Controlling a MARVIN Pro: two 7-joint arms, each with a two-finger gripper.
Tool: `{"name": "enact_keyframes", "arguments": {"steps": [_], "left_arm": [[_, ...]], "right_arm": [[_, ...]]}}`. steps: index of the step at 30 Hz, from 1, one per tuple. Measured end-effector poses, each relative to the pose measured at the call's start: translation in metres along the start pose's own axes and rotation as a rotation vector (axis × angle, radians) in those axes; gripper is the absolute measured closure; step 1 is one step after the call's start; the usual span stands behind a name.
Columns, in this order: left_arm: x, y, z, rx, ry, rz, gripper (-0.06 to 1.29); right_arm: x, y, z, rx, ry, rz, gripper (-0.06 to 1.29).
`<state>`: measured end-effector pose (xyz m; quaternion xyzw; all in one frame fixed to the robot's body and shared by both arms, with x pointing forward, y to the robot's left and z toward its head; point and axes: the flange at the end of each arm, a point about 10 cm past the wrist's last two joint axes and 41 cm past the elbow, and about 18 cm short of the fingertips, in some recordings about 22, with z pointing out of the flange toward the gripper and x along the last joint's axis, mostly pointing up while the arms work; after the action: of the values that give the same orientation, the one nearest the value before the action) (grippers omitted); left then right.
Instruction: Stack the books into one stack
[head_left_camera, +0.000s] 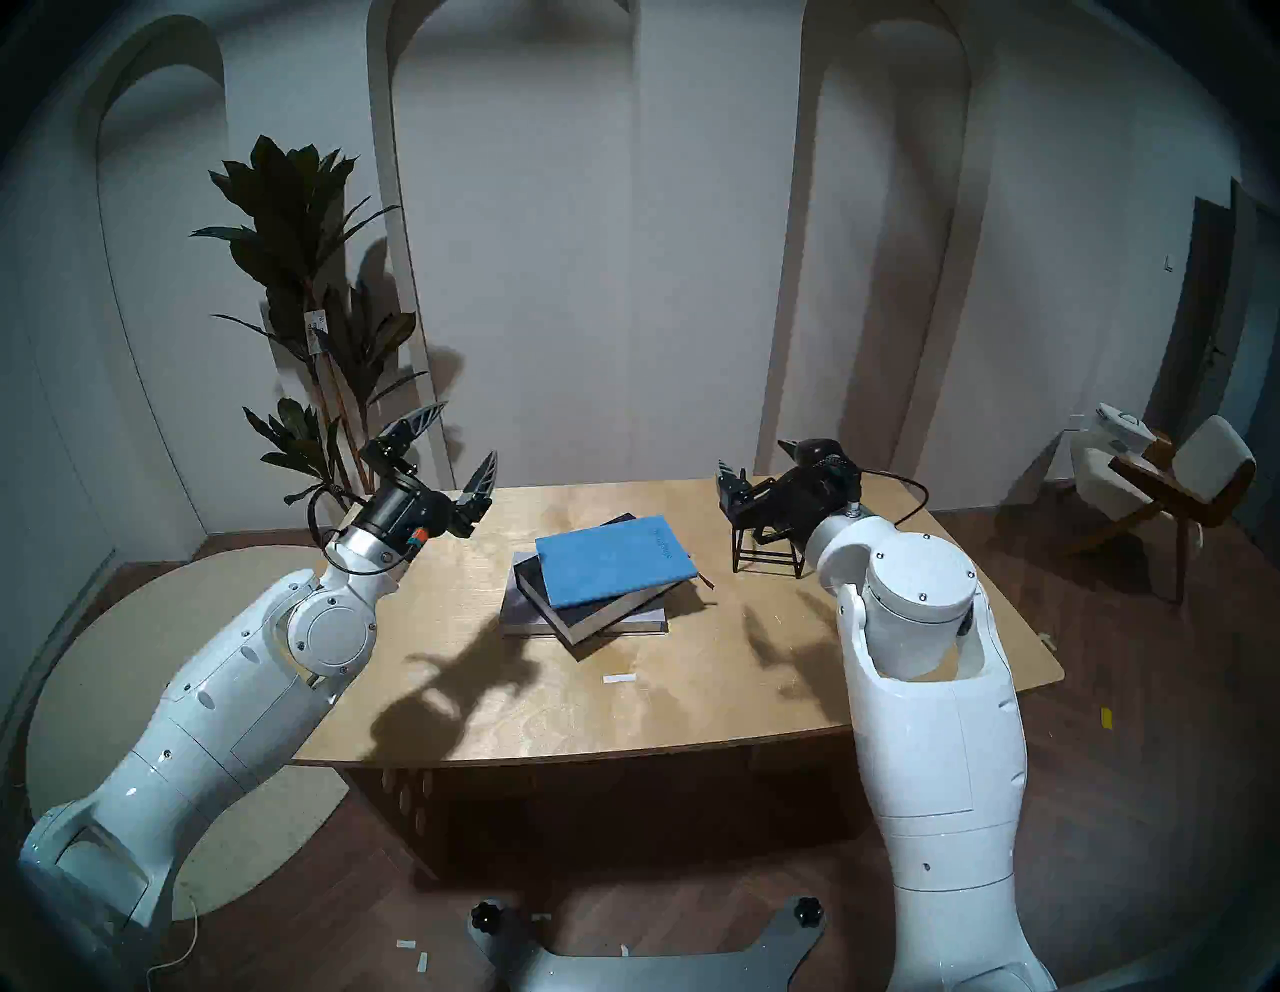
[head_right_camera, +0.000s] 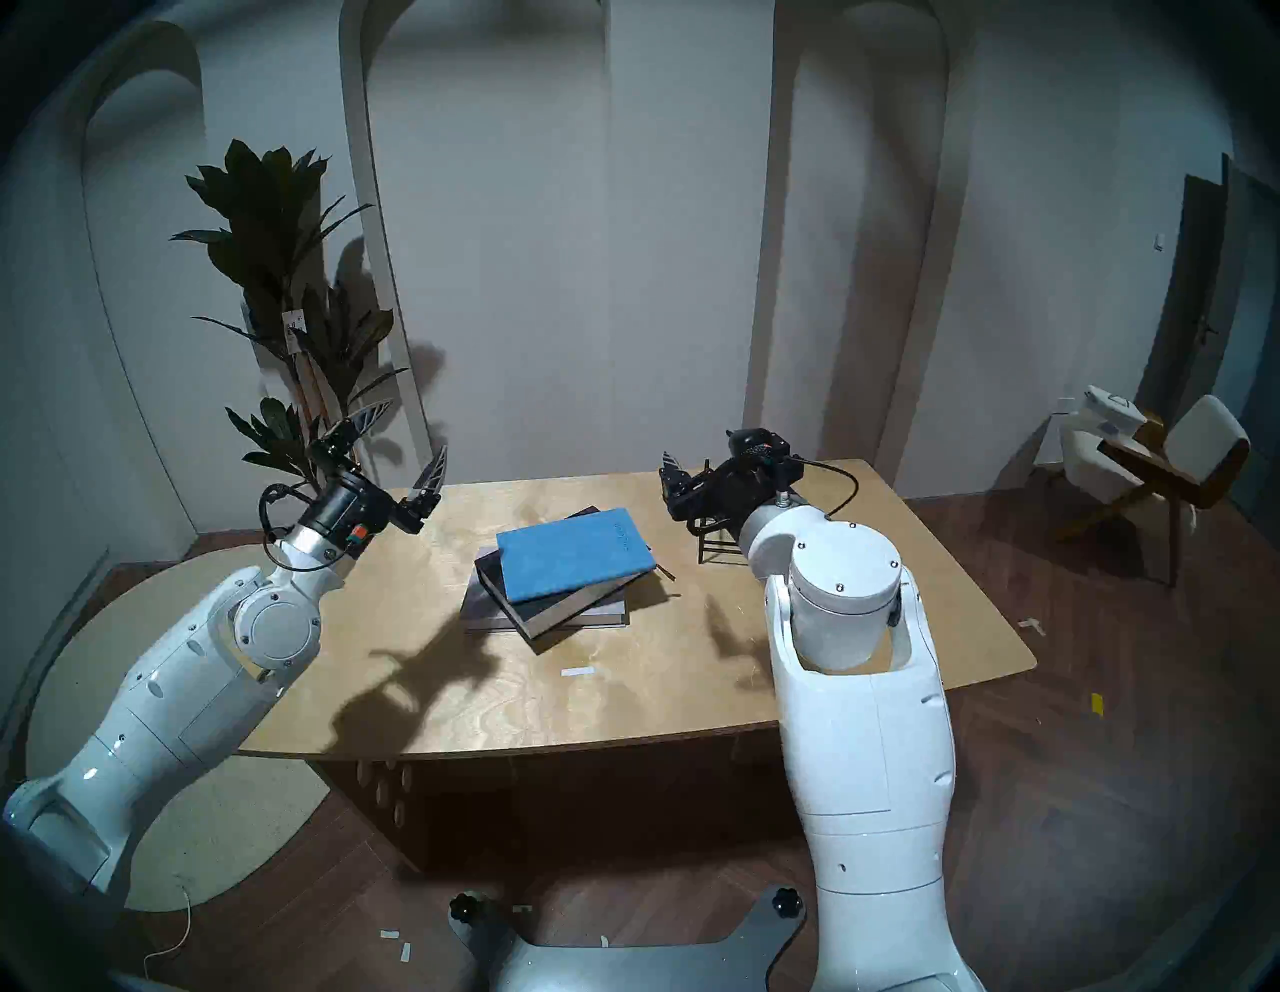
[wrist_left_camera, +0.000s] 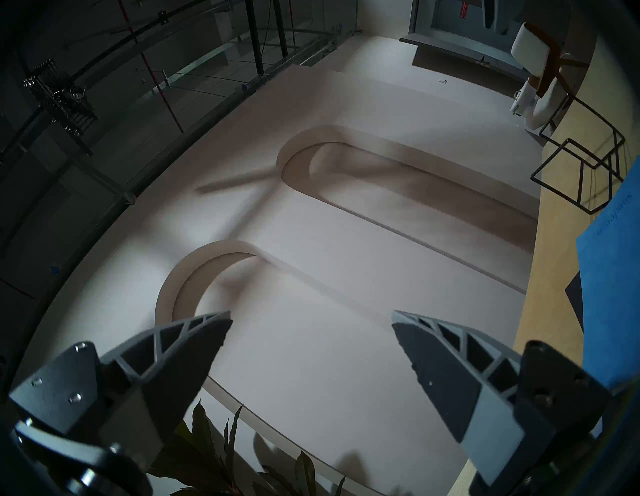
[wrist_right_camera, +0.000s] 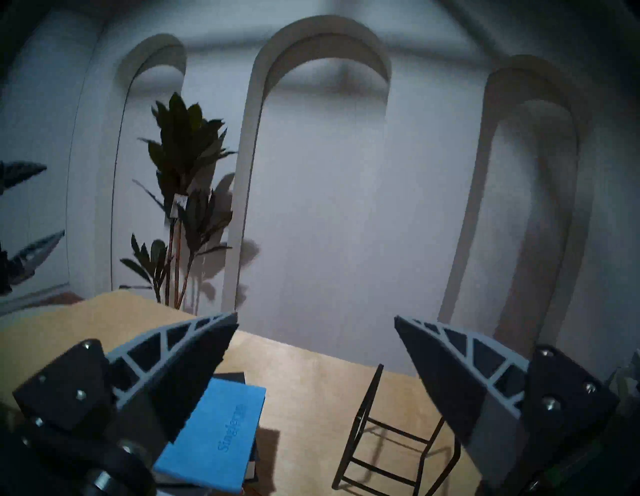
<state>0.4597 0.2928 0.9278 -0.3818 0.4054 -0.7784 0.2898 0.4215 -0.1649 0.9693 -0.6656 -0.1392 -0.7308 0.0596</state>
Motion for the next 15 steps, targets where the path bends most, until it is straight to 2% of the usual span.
{"name": "enact_keyframes", "arguments": {"steps": [4,8,15], "left_arm": [[0.000,0.000,0.000,0.000,0.000,0.000,0.02],[0.000,0.000,0.000,0.000,0.000,0.000,0.02],[0.000,0.000,0.000,0.001,0.000,0.000,0.02]], "right_arm": [[-0.005,0.013,-0.011,-0.072,0.028,0.046,0.03],[-0.025,0.033,-0.021,-0.171,0.002,0.119,0.03],[-0.041,0.037,-0.029,-0.266,-0.015,0.197,0.03]]}}
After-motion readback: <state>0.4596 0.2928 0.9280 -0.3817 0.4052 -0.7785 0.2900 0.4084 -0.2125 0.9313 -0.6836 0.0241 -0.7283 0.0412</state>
